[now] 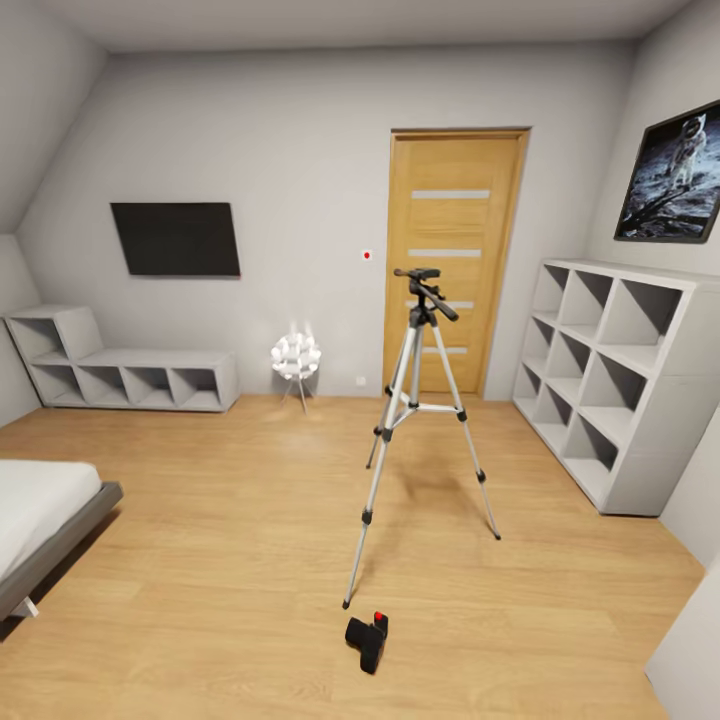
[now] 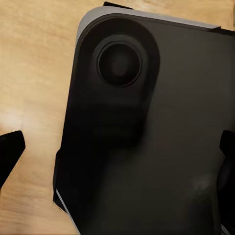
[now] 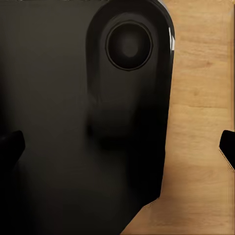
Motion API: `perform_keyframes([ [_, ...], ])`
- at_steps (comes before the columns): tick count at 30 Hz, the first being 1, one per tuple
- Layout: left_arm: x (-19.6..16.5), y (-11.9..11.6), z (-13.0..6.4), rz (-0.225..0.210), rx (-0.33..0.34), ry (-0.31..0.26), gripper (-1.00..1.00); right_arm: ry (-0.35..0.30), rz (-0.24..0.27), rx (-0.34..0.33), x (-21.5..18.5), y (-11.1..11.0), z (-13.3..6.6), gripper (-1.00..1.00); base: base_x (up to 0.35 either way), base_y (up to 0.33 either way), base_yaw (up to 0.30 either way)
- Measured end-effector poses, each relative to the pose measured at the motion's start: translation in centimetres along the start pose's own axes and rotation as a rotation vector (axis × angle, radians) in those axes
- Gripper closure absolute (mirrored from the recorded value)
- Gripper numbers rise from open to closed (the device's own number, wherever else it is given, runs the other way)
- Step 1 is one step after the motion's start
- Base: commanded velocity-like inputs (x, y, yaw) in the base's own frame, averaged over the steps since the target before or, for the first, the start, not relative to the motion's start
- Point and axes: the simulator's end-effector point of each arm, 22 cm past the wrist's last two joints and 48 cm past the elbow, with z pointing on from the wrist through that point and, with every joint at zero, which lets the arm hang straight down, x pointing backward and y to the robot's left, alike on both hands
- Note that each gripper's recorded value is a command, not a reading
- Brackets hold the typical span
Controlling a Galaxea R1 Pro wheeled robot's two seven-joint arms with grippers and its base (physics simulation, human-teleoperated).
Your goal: Attach the digital camera to the camera tripod in the bedroom.
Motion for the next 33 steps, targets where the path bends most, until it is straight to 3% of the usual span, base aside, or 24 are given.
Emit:
perform_keyframes([
  [10, -0.03, 0.0, 0.01, 0.0, 0.0, 0.0, -1.0, 0.0, 0.002, -0.002, 0.0, 0.16, 0.01, -1.0, 0.205, 0.0, -0.11],
  [33, -0.04, 0.0, 0.01, -0.001, 0.0, -0.001, -1.0, 0.0, 0.003, -0.001, 0.0, 0.18, 0.01, -1.0, 0.013, 0.0, -0.276],
])
